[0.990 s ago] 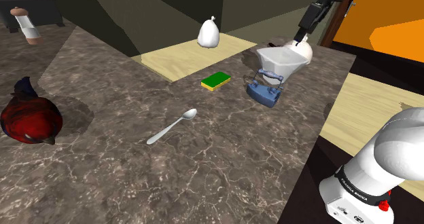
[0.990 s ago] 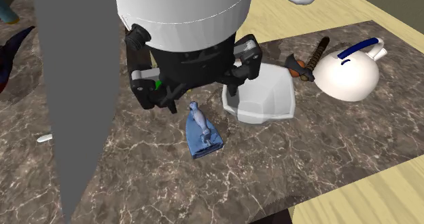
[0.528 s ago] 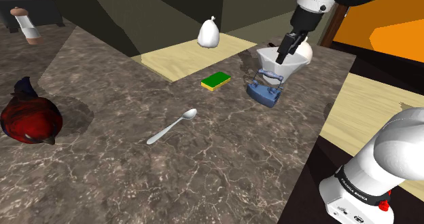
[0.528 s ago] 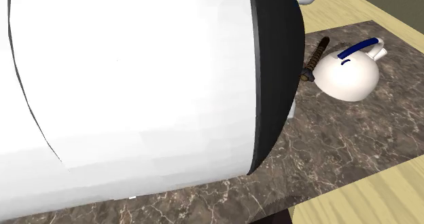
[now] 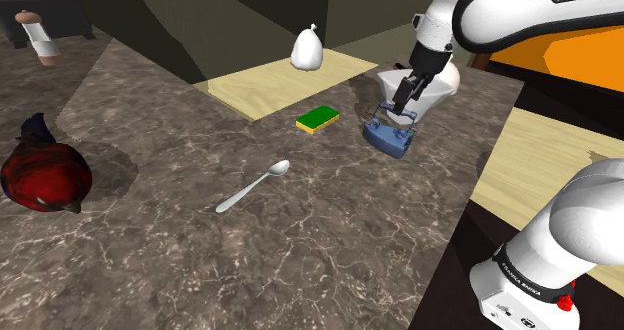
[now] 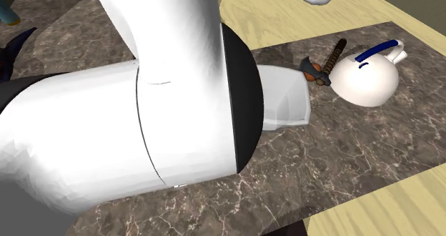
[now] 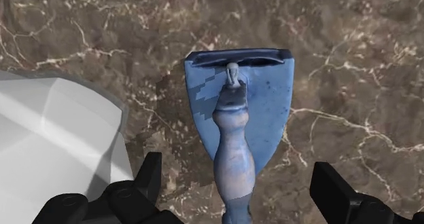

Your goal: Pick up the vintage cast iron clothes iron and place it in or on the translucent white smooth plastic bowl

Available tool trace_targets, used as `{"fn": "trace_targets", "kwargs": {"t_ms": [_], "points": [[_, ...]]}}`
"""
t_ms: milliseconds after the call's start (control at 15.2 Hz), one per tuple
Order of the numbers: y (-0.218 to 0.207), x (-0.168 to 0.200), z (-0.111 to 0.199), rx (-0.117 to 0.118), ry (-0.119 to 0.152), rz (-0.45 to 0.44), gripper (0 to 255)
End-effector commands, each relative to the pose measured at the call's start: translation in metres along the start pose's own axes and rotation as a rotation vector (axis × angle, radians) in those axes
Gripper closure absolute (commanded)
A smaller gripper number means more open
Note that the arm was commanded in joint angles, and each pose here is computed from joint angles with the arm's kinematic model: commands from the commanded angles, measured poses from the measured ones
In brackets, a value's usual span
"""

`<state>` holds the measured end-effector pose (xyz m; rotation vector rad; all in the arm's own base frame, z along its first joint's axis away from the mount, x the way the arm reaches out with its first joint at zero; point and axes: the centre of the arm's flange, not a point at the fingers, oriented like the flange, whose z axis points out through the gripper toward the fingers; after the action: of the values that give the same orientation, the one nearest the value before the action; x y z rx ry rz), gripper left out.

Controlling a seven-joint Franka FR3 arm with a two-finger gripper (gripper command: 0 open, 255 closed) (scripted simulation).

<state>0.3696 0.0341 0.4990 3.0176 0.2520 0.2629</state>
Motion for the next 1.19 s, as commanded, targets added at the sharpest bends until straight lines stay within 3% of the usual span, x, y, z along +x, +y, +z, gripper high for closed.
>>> {"fn": "trace_targets", "kwargs": {"t_ms": [0,594,660,1122], "points": [[-0.0006,-0.0009,0.0108,0.0,0.001,0.0,0],[-0.0007,-0.0009,0.0191,0.0,0.0,0.0,0],[-0.0007,-0.0009,0.0191,0.0,0.0,0.0,255],[-0.0006,-0.0009,0.019,0.0,0.0,0.0,255]]}}
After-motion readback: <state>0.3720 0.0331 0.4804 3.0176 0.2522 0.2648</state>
